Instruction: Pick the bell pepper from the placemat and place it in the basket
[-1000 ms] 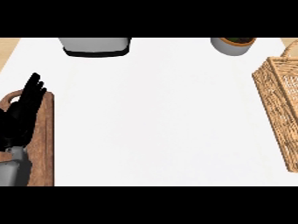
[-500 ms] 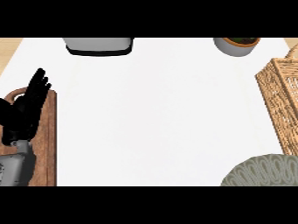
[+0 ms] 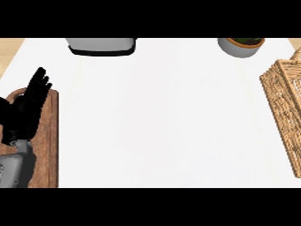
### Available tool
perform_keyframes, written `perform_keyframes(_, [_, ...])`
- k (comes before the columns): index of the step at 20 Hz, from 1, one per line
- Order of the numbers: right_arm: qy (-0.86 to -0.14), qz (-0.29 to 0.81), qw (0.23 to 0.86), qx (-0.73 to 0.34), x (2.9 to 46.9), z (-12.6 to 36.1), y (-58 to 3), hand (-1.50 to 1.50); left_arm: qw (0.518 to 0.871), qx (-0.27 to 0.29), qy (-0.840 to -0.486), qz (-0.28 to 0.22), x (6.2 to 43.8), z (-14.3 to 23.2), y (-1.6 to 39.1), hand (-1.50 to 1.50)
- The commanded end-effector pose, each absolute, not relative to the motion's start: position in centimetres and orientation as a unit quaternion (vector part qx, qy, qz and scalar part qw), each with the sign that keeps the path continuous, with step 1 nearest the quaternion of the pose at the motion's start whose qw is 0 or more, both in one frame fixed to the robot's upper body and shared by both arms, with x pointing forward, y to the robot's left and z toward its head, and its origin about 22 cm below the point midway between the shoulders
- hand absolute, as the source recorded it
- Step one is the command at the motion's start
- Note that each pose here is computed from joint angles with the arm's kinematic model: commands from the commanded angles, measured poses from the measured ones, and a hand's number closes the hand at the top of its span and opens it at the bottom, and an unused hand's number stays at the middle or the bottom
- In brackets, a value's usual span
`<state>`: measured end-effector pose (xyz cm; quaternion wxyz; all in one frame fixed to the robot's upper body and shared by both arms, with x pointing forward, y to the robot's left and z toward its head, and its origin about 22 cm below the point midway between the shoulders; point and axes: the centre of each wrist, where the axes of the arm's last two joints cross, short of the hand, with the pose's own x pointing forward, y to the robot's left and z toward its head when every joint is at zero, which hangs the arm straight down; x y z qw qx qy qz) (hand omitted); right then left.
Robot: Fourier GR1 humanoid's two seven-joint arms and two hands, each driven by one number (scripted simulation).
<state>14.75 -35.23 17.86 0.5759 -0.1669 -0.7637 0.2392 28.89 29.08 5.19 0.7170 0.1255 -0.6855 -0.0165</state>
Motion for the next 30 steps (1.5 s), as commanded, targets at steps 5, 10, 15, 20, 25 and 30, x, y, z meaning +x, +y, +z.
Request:
perform_keyframes(5, [-0.732,0.254,0.6,-0.201,20.7,15.1,-37.6,1.5,0.712,0.132,-0.689,-0.019,28.5,5.5,28.5,0.0])
perform_keyframes(10, [-0.714,0.259,0.614,-0.215,24.3,14.3,-38.8,1.5,0.715,0.126,-0.688,-0.016,28.9,3.8,28.4,0.0])
perform_keyframes(15, [-0.708,0.262,0.624,-0.2,24.9,11.3,-40.2,1.5,0.715,0.133,-0.686,-0.012,28.4,4.9,31.8,0.0])
perform_keyframes(20, [-0.714,0.241,0.637,-0.164,27.2,12.1,-43.9,1.5,0.717,0.126,-0.685,-0.007,28.9,5.0,28.1,0.0])
perform_keyframes(25, [-0.721,0.429,0.414,-0.353,27.0,18.7,-42.4,1.5,0.714,0.131,-0.687,-0.012,28.9,5.4,29.7,0.0])
perform_keyframes(30, [-0.711,0.454,0.344,-0.412,27.4,13.7,-43.4,1.5,0.711,0.121,-0.692,-0.019,28.9,5.4,29.4,0.0])
